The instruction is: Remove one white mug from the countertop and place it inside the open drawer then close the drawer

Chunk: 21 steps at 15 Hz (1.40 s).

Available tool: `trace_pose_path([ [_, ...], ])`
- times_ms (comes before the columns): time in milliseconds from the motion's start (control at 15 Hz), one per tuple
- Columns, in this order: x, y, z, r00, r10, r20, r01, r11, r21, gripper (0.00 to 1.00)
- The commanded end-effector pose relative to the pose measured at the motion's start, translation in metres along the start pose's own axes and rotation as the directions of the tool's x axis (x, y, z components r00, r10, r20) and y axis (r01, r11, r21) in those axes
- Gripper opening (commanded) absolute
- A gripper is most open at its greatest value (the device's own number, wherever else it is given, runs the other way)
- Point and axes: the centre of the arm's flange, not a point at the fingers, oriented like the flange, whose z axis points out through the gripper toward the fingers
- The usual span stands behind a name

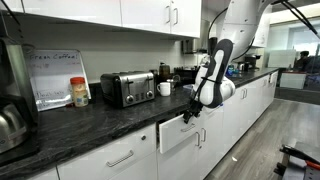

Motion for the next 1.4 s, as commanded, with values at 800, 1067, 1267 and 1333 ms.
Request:
trace_pose_path([
  [800,-0.053,-0.033,-0.073,0.958,-0.029,0.285,0.01,0.998,0.069,1.0],
  [1067,-0.054,-0.036,-0.086,0.95,-0.039,0.31,0.016,0.997,0.077,1.0],
  [1267,-0.05,-0.039,-0.099,0.947,-0.051,0.316,0.022,0.996,0.092,1.0],
  [1333,-0.048,-0.041,-0.105,0.945,-0.057,0.321,0.026,0.995,0.1,1.0],
])
